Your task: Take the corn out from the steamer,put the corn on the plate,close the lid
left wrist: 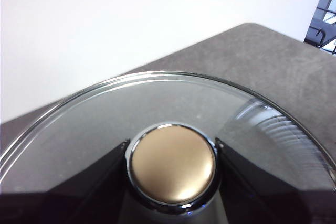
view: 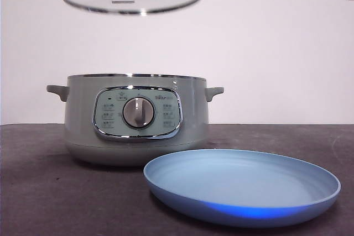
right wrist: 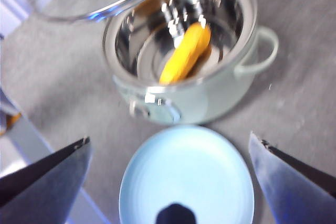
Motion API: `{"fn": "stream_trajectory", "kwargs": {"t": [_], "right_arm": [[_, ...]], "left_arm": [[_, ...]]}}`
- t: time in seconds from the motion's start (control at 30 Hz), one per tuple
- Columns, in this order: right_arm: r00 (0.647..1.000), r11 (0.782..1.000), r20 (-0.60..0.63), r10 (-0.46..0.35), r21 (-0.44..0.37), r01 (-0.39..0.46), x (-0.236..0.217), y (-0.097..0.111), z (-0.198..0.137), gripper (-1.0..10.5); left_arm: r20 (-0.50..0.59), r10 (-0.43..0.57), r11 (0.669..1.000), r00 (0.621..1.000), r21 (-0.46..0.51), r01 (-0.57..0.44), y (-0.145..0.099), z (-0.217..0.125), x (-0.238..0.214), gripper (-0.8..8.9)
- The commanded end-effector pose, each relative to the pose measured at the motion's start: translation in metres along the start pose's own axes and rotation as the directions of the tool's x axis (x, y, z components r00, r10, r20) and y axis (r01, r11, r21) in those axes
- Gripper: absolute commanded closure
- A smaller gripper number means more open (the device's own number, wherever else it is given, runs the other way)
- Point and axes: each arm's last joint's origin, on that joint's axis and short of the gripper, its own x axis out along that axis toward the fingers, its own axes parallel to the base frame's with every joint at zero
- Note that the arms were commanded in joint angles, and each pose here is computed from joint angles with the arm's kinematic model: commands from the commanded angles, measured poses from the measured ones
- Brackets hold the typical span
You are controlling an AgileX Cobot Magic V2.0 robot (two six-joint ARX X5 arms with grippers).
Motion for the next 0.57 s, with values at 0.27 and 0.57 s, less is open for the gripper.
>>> {"fn": "stream_trajectory", "kwargs": {"t": [0.27,0.57], "right_arm": [[0.995,0.998,0.097,0.019,0.062,-0.025,0.029,-0.007,0.019,4.5],[0.991,0.996,0.104,0.079,0.043,-0.084,0.107,0.002,0.030,4.5]], "left_arm": [[0.070,0.005,1.000,0.998,0.016,-0.006,0.014,0.020,-0.092,8.20],[0.112,0.048,0.998,0.993,0.043,-0.053,0.001,0.022,-0.155,8.20]]}}
